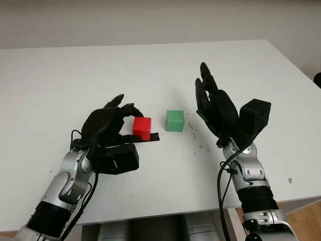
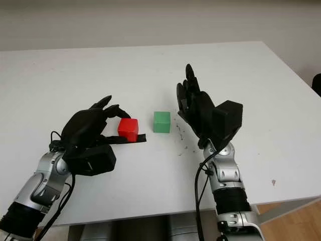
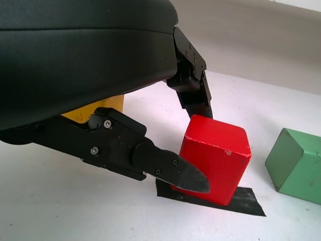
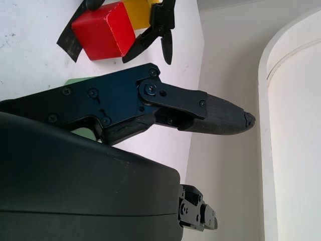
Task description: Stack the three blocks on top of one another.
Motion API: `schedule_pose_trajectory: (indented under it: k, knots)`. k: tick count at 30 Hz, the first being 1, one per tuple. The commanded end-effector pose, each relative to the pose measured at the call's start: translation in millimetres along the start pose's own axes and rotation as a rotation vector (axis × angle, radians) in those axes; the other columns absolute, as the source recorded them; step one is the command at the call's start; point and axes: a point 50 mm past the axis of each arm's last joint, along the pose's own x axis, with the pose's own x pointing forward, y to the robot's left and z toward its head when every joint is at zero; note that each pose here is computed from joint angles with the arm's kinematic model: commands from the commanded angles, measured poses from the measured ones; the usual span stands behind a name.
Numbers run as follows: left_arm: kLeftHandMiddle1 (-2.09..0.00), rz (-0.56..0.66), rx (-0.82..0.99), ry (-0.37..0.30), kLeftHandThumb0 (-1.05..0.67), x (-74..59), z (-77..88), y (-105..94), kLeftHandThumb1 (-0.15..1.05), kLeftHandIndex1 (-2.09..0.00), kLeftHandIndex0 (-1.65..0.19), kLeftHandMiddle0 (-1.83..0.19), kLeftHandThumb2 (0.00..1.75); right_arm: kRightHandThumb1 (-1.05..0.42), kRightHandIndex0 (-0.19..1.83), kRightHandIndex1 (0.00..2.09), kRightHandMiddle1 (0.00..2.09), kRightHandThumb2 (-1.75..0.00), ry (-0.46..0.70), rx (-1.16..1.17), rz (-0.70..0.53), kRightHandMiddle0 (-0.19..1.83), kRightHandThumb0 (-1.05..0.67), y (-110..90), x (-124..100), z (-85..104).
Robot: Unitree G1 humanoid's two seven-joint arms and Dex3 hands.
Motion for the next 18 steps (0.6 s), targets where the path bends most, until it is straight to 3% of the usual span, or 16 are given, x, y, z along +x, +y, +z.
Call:
schedule_pose_trajectory:
  k: [1, 6, 10, 12, 18]
  knots:
    - [-0.05, 0.005, 0.023, -0.024, -0.51, -0.5, 3.3, 4.9, 1.00, -0.33, -0.50, 0.01, 0.06, -1.05, -0.19, 0.00, 0.00, -0.65, -0.017, -0.001, -0.002, -0.19, -0.74, -1.9, -1.6, 1.9]
    - [-0.04, 0.012, 0.023, -0.053, -0.61, -3.8, 7.8, 11.5, 1.03, -0.07, -0.37, 0.06, 0.06, -1.05, -0.19, 0.00, 0.00, -0.65, -0.009, -0.006, -0.008, -0.19, -0.75, -1.9, -1.4, 2.3]
    - [-0.01, 0.021, 0.018, -0.055, -0.74, -6.8, 13.4, 17.4, 1.02, -0.01, 0.04, 0.18, 0.05, -1.05, -0.19, 0.00, 0.00, -0.63, -0.004, -0.004, -0.009, -0.19, -0.71, -2.4, -1.0, 2.1]
    - [0.00, 0.034, 0.021, -0.056, -0.79, -8.2, 15.9, 20.4, 1.02, 0.00, 0.15, 0.19, 0.05, -1.05, -0.19, 0.00, 0.01, -0.63, -0.003, -0.005, -0.010, -0.19, -0.70, -2.5, -0.7, 1.9]
    - [0.00, 0.069, 0.017, -0.066, -0.93, -11.1, 18.9, 29.7, 1.04, 0.00, 0.19, 0.19, 0.10, -1.05, -0.19, 0.00, 0.01, -0.62, -0.005, -0.004, -0.011, -0.19, -0.71, -3.0, -0.5, 2.7]
